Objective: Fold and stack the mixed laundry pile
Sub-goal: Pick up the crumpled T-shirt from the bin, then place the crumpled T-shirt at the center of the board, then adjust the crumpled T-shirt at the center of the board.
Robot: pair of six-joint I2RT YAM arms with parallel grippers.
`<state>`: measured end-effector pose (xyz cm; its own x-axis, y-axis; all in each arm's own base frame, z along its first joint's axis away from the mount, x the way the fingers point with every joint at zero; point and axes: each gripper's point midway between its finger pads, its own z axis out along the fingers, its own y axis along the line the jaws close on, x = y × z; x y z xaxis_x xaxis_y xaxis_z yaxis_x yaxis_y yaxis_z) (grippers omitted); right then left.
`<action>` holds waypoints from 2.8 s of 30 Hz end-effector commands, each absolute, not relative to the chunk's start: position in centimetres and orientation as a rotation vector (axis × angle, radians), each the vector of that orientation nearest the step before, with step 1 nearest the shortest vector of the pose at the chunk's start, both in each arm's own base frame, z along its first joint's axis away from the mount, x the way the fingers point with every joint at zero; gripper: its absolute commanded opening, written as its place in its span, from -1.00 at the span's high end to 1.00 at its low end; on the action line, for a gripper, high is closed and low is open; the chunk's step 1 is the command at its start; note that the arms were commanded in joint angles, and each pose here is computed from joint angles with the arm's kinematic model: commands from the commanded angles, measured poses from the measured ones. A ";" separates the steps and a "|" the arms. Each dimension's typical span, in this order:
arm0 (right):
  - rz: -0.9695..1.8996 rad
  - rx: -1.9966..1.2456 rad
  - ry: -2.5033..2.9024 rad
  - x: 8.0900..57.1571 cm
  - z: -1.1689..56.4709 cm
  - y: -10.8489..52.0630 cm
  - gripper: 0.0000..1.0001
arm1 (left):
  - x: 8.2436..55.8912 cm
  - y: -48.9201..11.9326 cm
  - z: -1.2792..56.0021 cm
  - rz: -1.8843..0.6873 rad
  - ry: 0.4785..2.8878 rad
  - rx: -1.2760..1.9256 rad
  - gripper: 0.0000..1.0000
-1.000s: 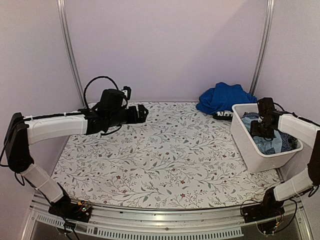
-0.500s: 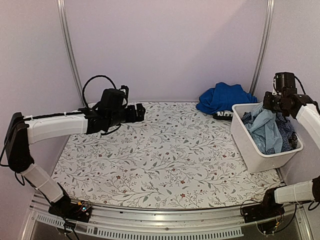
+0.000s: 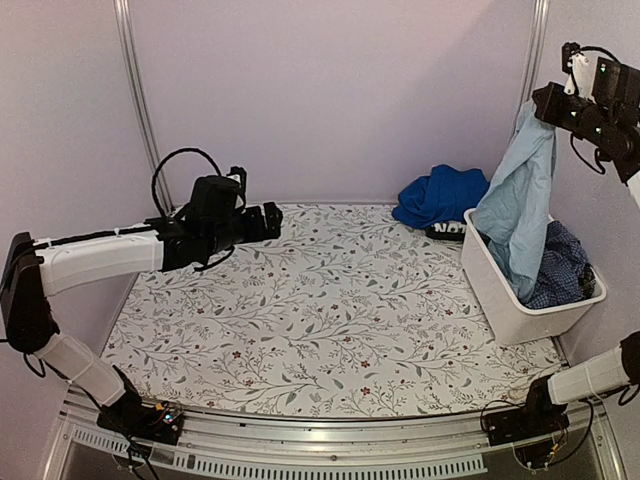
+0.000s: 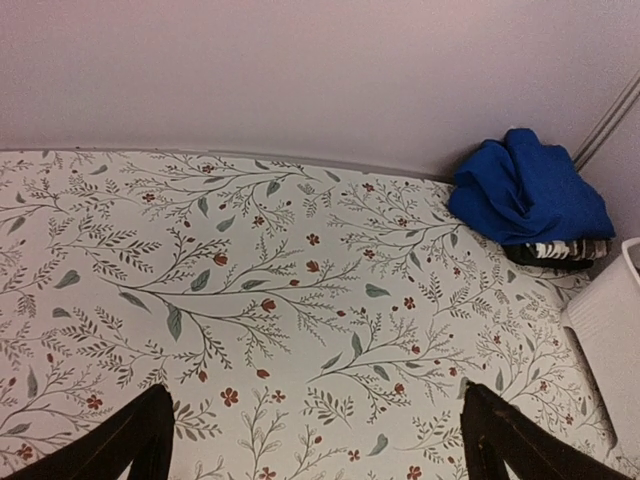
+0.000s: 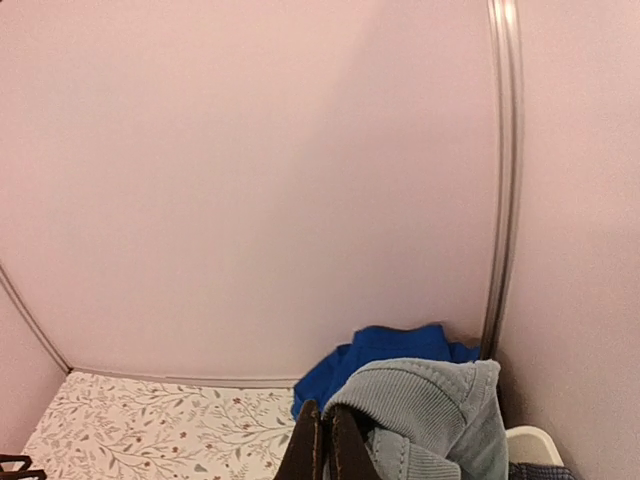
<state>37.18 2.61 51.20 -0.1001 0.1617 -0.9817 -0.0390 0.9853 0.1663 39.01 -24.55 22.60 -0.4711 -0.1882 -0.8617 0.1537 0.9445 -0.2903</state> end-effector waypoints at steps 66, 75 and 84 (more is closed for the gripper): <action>0.670 -0.897 2.161 32.5 16.6 29.7 -0.27 | 38.1 -20.0 12.7 -0.430 2.315 -0.005 -0.99; 0.671 -1.139 2.246 30.2 9.8 39.1 -0.32 | 37.2 -18.9 10.7 -0.398 2.373 -0.065 -0.99; 0.528 -1.163 2.338 31.1 4.8 41.1 -0.34 | 36.4 -18.0 10.3 -0.399 2.380 -0.095 -0.99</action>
<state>29.83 41.13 5.64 -0.5194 -0.6217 -0.5863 -0.8333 0.5204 0.1864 36.85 -18.96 10.12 -0.7460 -0.1550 -0.6477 0.0662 0.9505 -0.3037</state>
